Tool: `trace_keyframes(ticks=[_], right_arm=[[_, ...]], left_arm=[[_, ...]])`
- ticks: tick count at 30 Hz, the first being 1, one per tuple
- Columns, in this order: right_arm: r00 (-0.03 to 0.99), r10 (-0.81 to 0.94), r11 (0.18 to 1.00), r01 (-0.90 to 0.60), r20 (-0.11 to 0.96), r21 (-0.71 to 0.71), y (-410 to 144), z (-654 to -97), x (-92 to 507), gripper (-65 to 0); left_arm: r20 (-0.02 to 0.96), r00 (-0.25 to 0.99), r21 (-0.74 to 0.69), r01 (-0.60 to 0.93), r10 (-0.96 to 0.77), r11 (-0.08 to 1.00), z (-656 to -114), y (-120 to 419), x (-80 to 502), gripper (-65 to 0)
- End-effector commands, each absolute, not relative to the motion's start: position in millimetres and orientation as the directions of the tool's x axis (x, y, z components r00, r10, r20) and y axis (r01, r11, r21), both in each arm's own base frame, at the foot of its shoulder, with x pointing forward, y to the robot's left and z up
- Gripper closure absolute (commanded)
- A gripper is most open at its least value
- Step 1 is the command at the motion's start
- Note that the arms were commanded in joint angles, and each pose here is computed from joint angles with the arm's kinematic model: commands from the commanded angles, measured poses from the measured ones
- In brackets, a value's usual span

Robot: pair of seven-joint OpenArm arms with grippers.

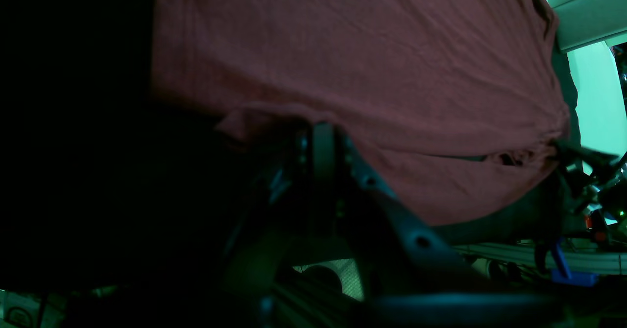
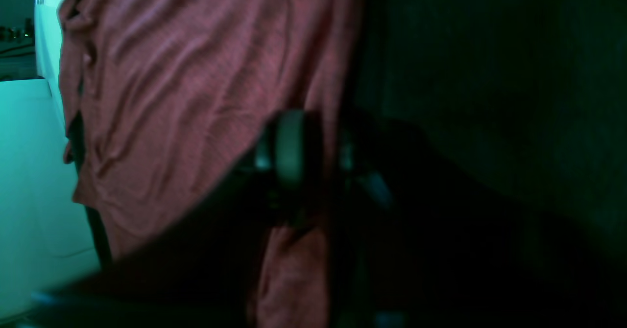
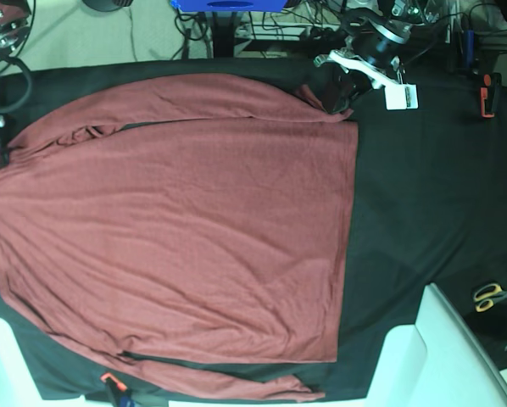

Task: Fold the T-shirt properly
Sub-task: 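Pinch the shirt edge with the left gripper and tug it, then reach the left gripper into the shirt body and grasp fabric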

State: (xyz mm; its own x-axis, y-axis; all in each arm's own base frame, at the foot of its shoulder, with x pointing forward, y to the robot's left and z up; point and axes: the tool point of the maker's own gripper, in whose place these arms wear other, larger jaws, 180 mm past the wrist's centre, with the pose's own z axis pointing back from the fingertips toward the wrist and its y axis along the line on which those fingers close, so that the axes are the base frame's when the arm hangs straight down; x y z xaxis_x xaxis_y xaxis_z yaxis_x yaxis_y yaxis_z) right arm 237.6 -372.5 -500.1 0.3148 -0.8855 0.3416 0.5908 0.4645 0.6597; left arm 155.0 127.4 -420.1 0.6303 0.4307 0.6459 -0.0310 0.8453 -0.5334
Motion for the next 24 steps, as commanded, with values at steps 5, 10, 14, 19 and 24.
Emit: trace_keyframes(ticks=[5, 10, 14, 19, 24], right_arm=[[0.315, -0.873, 0.488, 0.582, 0.373, 0.651, -386, -490, 241, -0.5], [0.299, -0.891, 0.454, 0.620, 0.343, 0.639, -389, -492, 241, -0.5], [0.316, -0.877, 0.480, 0.612, 0.363, 0.628, -401, -476, 248, -0.6], [0.303, -0.880, 0.473, 0.631, 0.366, 0.615, -410, -466, 255, -0.6], [0.308, -0.882, 0.470, 0.632, 0.357, 0.616, -409, -465, 256, -0.6]], left_arm=[[0.661, 0.609, -0.545, -0.013, 0.439, 0.838, -411, 127, 159, 0.0], [0.668, 0.601, -0.545, -0.007, 0.439, 0.839, -408, 127, 163, 0.0], [0.685, 0.584, -0.551, 0.027, 0.435, 0.834, -396, 121, 176, 0.0], [0.668, 0.629, -0.537, 0.038, 0.397, 0.843, -398, 124, 194, 0.0], [0.672, 0.617, -0.523, 0.004, 0.410, 0.852, -393, 140, 214, 0.0]])
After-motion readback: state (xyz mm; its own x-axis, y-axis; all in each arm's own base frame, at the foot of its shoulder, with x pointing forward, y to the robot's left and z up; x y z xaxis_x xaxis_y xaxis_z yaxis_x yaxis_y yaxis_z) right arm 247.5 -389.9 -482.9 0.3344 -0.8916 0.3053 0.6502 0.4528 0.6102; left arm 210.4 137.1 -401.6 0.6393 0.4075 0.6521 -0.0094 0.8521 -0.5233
